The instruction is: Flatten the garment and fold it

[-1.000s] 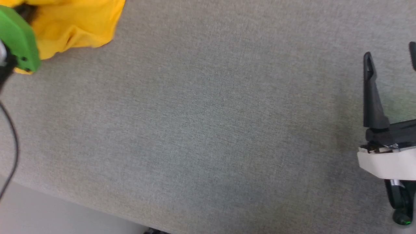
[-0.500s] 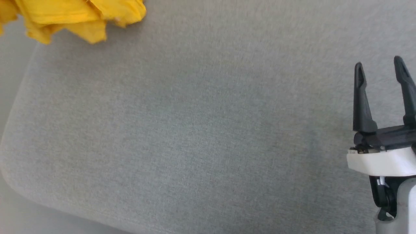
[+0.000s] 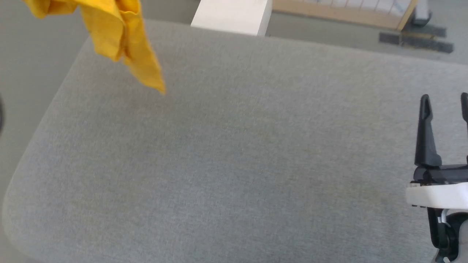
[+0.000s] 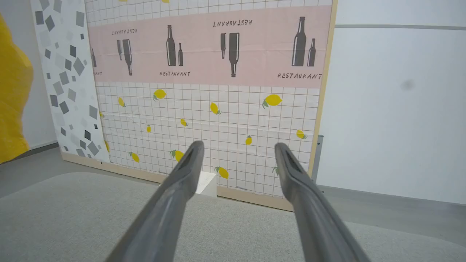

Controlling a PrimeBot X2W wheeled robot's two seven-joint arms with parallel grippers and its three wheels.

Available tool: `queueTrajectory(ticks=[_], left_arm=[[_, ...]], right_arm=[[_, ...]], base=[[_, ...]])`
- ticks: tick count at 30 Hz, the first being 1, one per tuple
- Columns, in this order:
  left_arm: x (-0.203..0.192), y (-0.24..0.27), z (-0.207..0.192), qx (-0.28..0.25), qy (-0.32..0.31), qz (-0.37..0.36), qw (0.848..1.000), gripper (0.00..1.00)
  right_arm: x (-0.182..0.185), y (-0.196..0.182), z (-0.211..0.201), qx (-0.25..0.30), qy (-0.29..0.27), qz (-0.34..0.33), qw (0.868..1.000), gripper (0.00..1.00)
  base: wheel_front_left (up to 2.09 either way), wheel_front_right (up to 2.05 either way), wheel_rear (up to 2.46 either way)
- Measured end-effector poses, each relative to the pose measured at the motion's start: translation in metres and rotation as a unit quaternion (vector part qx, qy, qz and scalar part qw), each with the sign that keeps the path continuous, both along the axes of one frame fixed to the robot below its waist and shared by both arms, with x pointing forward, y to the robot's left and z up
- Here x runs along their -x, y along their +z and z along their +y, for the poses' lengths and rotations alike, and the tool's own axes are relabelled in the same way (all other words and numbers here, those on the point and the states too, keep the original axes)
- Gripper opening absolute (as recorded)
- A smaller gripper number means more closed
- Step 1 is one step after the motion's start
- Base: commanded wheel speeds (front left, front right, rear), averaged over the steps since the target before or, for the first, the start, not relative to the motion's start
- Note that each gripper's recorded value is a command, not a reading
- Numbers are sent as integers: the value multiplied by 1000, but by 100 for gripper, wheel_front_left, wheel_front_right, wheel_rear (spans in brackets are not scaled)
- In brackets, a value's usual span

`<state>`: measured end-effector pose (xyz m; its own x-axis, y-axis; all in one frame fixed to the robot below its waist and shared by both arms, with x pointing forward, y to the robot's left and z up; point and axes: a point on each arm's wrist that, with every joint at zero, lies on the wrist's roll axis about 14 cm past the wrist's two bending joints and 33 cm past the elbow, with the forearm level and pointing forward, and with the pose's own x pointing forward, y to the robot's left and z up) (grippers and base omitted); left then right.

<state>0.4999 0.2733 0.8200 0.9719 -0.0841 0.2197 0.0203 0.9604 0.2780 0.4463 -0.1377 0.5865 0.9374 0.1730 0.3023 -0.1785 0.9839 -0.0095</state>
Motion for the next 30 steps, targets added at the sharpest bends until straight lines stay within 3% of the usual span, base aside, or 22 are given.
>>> queueTrajectory(ticks=[5,12,17,22,24,30], left_arm=[[8,25,-64,7,-79,-30,996,0],[16,37,-163,33,-205,-40,977,0],[28,29,-234,28,-290,-32,956,0],[38,18,-292,55,-370,-22,927,0],[40,-18,-330,70,-417,14,906,0],[35,-123,-358,72,-433,112,891,0]], right_arm=[[13,19,-17,-2,-22,-22,1000,100],[30,34,-53,1,-73,-41,997,100],[44,49,-84,7,-120,-62,991,100],[53,55,-112,16,-163,-70,984,100],[54,51,-125,21,-183,-62,981,100],[55,43,-135,20,-196,-50,979,100]], base=[[0,0,0],[0,0,0],[0,0,0],[0,0,0],[0,0,0],[0,0,0]])
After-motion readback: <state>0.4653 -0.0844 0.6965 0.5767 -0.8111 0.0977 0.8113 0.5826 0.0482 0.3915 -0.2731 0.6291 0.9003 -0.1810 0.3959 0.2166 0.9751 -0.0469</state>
